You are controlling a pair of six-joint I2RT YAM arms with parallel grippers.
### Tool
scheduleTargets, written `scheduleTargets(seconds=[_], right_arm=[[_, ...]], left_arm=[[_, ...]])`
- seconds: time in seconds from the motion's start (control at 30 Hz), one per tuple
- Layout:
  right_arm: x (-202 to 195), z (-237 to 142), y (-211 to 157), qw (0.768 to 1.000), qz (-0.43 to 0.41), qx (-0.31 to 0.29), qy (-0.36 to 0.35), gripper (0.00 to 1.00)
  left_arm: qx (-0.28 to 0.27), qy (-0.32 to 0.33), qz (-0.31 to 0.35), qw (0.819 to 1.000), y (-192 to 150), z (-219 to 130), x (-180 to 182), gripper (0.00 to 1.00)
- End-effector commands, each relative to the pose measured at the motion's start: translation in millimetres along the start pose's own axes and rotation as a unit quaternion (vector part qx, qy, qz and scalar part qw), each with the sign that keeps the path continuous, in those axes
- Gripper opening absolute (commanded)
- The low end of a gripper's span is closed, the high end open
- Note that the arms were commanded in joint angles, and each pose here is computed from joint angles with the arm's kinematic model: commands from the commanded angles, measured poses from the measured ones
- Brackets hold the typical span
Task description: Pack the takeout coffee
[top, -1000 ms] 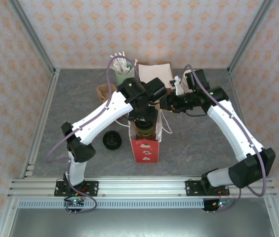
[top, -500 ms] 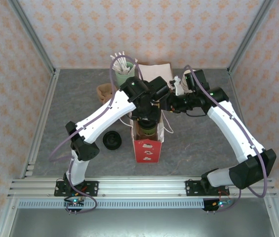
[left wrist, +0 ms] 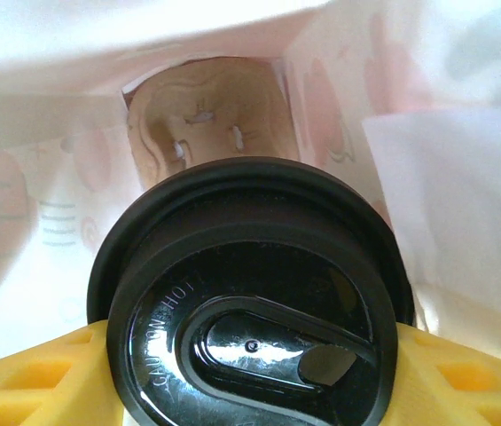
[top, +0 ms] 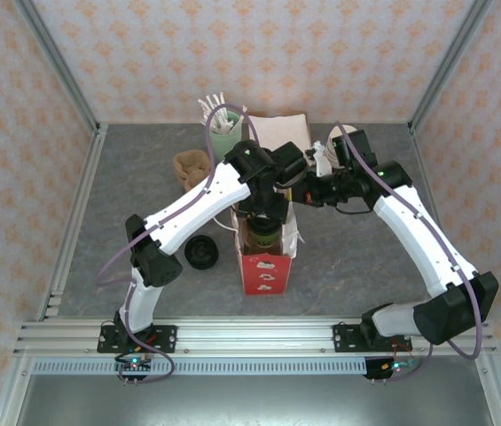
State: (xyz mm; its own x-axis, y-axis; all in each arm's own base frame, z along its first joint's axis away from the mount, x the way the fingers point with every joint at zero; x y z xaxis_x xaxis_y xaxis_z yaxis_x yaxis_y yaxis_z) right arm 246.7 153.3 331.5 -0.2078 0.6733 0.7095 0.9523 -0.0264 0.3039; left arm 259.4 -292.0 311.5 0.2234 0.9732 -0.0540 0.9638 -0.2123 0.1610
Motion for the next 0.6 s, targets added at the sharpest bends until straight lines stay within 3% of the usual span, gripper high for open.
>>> scheduleTargets(seconds=[0.0,0.57], right_arm=[[2,-2,-20,0.999,-0.007,0.038,0.003,0.02],[6,-11,-26,0.999,-0.018,0.044,0.003,0.01]], left_arm=[[-0.053,0.011,-0.027,0.998,13,-8,11,0.63],[-0.051,0.022,-0.026,0.998,18,9,15,0.63]])
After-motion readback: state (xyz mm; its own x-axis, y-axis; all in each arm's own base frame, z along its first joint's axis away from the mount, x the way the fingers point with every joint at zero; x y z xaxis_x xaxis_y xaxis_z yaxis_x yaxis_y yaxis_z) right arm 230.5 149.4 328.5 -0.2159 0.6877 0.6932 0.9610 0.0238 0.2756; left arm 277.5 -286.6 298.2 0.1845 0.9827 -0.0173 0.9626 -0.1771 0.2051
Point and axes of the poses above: each hand's point on the last joint's axis, 136 mm out from that joint toward the fingers, its own z axis out along the fingers, its own x axis along the line the jaws close on, y = z × x, the point moved 9 cm from there along -z, back along the fingers, and after that the axes turned 6 degrees about z, right-handed, at the moved point
